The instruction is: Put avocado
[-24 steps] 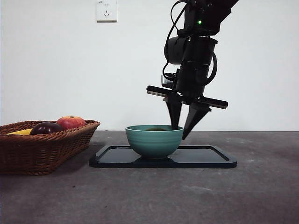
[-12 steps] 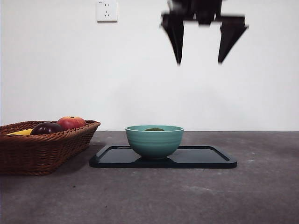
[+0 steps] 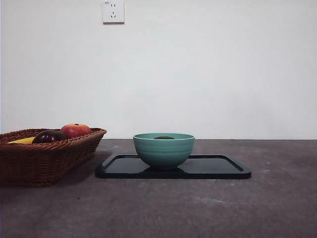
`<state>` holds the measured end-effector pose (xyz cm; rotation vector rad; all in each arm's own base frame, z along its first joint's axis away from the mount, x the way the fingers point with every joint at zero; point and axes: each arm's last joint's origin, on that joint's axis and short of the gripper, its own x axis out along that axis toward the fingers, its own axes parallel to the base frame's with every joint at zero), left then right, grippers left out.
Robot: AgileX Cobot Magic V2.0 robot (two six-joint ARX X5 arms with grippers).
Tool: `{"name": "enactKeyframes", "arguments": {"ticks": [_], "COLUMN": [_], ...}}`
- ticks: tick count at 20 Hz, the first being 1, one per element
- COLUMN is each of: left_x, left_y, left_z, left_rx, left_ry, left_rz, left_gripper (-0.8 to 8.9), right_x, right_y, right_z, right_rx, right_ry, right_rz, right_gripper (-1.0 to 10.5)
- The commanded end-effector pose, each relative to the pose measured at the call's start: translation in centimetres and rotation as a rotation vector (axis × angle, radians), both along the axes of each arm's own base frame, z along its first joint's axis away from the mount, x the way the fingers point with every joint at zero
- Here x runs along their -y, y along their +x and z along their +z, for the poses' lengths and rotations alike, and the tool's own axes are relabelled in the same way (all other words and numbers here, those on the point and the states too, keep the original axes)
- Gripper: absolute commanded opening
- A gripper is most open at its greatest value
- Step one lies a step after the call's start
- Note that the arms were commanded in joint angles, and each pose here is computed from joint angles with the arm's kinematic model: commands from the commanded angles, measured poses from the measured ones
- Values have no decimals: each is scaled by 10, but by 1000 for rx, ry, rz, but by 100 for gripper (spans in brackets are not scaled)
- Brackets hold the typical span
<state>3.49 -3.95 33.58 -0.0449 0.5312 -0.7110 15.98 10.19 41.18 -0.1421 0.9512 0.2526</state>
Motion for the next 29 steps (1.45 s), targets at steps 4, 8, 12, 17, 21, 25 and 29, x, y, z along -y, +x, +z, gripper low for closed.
{"name": "enactKeyframes", "arguments": {"ticks": [4,8,12,17,21,25,29], "left_x": [0,0,0,0,0,-1,-1], "left_y": [0,0,0,0,0,-1,-1], "left_z": [4,4,4,4,4,2,2], "left_rx": [17,17,17,16,16,13,15], "left_ry": [-10,-11,-10,-9,-9,22,19], "left_rz": [-5,-5,-6,-6,-6,-10,-10], "left_gripper": [558,558,558,557,502,23,24], "right_x": [38,58,68,67,66,66,66], "right_y": [-63,-98,-114,-114,-114,-114,-113], "right_z": [-9,-38,-69,-84,-83,-83,-82], "right_rx": [150,175,174,180,184,188,193], "right_ry": [112,245,291,335,337,341,345], "right_rz": [52,141,174,210,208,207,206], "right_gripper": [537,537,537,537,524,27,27]}}
